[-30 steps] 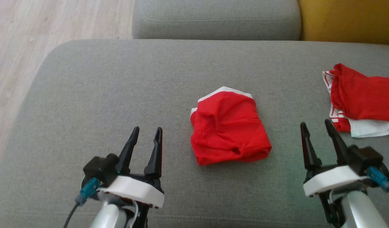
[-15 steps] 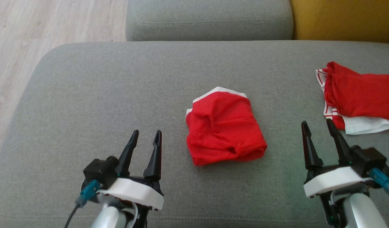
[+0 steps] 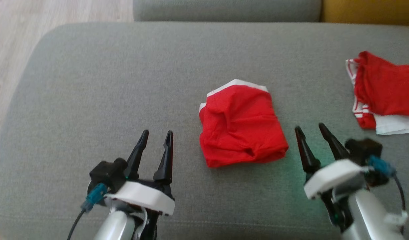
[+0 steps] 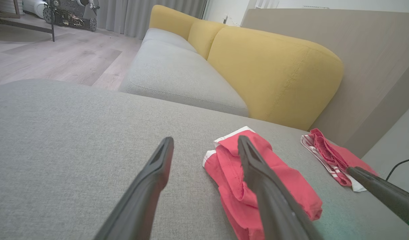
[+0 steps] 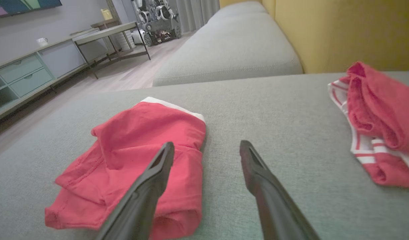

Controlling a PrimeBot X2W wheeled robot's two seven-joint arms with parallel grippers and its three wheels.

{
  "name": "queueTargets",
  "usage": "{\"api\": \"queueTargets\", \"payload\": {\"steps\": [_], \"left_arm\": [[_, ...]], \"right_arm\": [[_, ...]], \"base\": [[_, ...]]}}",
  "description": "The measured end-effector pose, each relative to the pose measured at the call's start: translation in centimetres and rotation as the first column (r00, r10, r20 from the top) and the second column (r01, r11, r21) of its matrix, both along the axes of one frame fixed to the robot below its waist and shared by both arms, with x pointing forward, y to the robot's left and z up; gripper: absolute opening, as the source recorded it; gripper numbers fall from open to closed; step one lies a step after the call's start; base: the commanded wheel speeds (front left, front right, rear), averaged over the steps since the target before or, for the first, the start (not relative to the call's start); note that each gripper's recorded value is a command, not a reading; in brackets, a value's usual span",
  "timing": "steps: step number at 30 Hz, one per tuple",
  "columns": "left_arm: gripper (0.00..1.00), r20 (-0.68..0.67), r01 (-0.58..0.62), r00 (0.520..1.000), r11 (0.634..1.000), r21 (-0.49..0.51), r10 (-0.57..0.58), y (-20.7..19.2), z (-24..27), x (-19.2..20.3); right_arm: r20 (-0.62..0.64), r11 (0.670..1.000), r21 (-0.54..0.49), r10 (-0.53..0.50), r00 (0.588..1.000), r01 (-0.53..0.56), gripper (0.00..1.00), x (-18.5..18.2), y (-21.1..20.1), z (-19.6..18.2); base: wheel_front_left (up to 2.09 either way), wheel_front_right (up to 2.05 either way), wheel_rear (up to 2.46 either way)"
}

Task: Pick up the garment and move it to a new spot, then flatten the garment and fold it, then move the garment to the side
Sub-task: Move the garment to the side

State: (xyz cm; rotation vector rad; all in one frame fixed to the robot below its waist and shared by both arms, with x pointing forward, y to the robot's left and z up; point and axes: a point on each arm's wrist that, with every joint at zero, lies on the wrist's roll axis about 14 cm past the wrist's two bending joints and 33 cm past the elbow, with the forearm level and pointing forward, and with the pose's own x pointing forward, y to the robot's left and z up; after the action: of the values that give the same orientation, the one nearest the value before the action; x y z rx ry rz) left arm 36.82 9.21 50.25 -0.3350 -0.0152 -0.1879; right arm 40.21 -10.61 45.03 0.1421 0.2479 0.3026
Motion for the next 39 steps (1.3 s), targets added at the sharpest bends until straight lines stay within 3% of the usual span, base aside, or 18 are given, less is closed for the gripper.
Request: {"api": "queueTargets", "payload": {"steps": [11,22,23,24,25,30,39], "left_arm": [[1.0,-0.031,-0.029,0.999,1.0,0.013,0.029,1.1,-1.1,1.4],[1.0,-0.051,-0.062,0.997,0.998,0.024,0.063,2.2,-1.8,1.8],[1.0,-0.05,-0.062,0.997,0.998,0.024,0.064,2.3,-1.8,1.8],[1.0,-0.05,-0.062,0.997,0.998,0.024,0.063,2.3,-1.8,1.8],[1.0,-0.049,-0.062,0.997,0.998,0.024,0.064,2.3,-1.8,1.8],[1.0,-0.043,-0.059,0.997,0.998,0.023,0.06,2.2,-1.6,1.8],[1.0,-0.022,-0.022,0.999,1.0,0.013,0.022,0.9,-0.9,2.1]], "right_arm": [[-0.225,0.994,0.041,0.107,0.969,-0.1,1.0,3.1,2.8,-4.6],[-0.326,0.987,0.053,0.16,0.932,-0.151,1.0,3.9,4.5,-7.6],[-0.334,0.986,0.054,0.165,0.928,-0.156,0.91,3.8,4.6,-7.8],[-0.34,0.985,0.055,0.17,0.925,-0.161,0.27,3.7,4.8,-7.9],[-0.341,0.984,0.054,0.177,0.923,-0.168,0.0,3.6,4.9,-7.9],[-0.301,0.976,-0.013,0.204,0.932,-0.218,0.0,3.7,4.6,-7.6],[-0.071,0.934,-0.248,0.246,0.967,-0.256,0.0,5.8,1.8,-4.1]], "base": [[0.0,0.0,0.0],[0.0,0.0,0.0],[0.0,0.0,0.0],[0.0,0.0,0.0],[0.0,0.0,0.0],[0.0,0.0,0.0],[0.0,0.0,0.0]]}}
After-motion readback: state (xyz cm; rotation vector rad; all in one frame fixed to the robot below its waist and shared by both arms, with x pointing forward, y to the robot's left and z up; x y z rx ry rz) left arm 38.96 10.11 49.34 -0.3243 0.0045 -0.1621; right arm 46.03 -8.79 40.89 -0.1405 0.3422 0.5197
